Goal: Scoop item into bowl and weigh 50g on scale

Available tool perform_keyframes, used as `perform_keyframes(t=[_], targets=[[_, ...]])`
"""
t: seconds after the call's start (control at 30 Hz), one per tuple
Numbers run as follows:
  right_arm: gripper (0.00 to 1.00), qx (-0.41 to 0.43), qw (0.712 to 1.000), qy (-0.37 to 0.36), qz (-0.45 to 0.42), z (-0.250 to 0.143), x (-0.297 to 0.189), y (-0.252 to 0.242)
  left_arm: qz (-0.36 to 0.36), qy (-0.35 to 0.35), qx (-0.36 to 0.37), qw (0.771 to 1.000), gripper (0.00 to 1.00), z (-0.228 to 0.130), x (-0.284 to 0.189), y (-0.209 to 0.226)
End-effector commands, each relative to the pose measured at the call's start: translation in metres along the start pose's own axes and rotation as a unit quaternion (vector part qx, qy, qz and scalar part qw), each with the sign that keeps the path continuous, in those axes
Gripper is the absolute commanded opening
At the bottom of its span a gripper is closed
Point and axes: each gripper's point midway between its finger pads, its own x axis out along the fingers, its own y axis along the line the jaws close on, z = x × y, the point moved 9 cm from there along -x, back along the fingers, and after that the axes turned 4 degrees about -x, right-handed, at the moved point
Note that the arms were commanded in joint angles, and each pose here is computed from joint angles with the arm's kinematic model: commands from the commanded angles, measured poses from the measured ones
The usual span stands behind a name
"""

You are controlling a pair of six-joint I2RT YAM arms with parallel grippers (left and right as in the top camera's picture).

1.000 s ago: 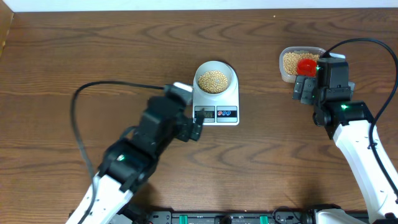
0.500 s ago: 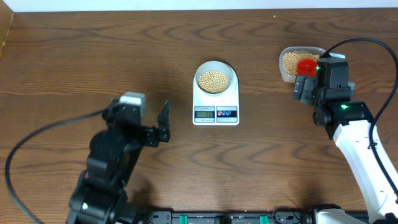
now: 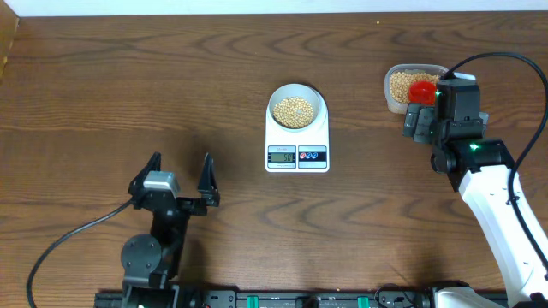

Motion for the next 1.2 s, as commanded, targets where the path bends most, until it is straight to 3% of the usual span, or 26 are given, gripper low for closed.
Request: perform_keyframes(t=[0.0,0.33,0.6,0.87,1.17], targets=[[0.99,0.000,1.000,-0.018,-0.006,0.008,-0.009,-0.002,0.004,-0.027,0.004,1.000,0.98,0.000,-0.006,0.004],[0.99,0.000,1.000,-0.018,-0.006,0.008,-0.009,-0.002,0.033,-0.040,0.007,0.999,0.98,-0.021,-0.013,0.017],[0.99,0.000,1.000,-0.018,-0.006,0.008,-0.009,-0.002,0.053,-0.003,0.004,0.999,0.98,-0.049,-0.008,0.027],[0.99,0.000,1.000,-0.018,-0.006,0.008,-0.009,-0.002,0.079,0.080,-0.003,0.994,0.98,-0.075,-0.011,0.035],[0.99,0.000,1.000,-0.018,-0.006,0.008,-0.009,-0.002,0.090,0.078,-0.002,0.993,0.98,-0.075,-0.012,0.038]])
